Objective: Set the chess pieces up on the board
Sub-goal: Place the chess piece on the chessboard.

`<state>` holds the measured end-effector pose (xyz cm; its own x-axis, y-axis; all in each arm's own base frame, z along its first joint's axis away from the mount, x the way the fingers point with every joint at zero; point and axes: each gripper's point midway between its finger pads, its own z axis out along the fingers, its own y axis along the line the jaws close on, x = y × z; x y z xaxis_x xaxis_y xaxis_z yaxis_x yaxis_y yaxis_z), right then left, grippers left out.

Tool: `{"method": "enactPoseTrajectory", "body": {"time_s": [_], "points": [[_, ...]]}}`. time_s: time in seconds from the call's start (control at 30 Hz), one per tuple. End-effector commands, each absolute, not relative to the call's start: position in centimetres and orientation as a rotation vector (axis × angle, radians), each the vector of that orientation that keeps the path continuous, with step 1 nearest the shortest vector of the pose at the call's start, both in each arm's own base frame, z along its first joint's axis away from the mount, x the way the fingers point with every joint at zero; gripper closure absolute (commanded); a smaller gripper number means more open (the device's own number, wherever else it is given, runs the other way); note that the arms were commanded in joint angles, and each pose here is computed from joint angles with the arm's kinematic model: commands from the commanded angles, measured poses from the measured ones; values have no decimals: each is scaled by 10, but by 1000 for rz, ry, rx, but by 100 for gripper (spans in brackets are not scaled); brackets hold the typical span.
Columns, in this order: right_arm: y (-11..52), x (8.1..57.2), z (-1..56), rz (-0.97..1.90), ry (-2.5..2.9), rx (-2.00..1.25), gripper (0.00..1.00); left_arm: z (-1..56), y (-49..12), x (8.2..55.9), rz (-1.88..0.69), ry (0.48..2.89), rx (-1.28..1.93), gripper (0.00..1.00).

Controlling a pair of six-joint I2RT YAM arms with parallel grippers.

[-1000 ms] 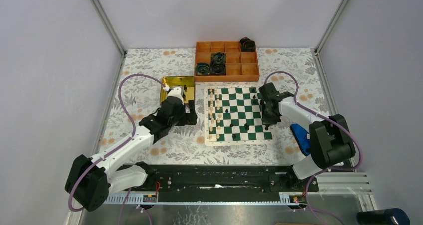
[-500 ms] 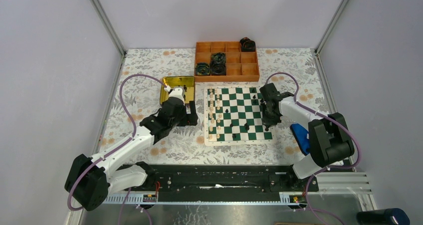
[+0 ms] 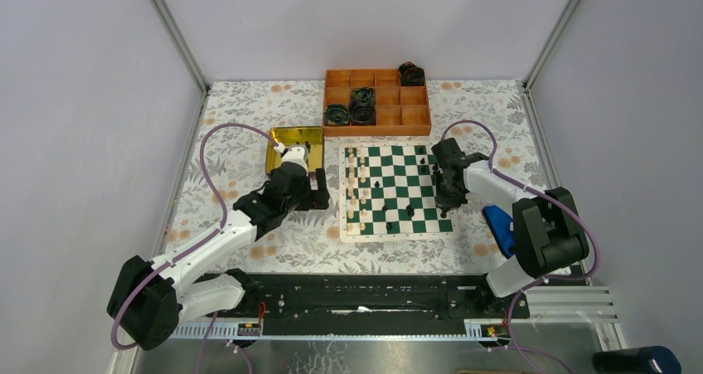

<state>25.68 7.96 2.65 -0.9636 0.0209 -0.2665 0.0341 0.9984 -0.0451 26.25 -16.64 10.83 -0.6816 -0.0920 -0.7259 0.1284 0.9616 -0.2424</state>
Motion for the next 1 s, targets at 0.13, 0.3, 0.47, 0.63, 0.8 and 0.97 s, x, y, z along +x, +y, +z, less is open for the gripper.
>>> {"method": "enactPoseTrajectory", "body": {"time_s": [0.13, 0.3, 0.47, 0.63, 0.8, 0.97], "points": [[82, 270, 30, -56, 2836, 78, 90, 118, -168, 269, -337, 2256, 41, 1], [82, 270, 29, -54, 2840, 78, 90, 118, -169, 269, -338, 2256, 43, 1], [84, 268, 26, -43, 2849, 79, 71, 117, -169, 269, -338, 2259, 47, 1], [85, 273, 33, -32, 2820, 77, 64, 116, -170, 269, -341, 2264, 50, 1], [85, 281, 47, -32, 2780, 69, 63, 116, -170, 269, -340, 2265, 50, 1], [87, 290, 67, -15, 2732, 54, 62, 116, -169, 269, -337, 2265, 47, 1]]}}
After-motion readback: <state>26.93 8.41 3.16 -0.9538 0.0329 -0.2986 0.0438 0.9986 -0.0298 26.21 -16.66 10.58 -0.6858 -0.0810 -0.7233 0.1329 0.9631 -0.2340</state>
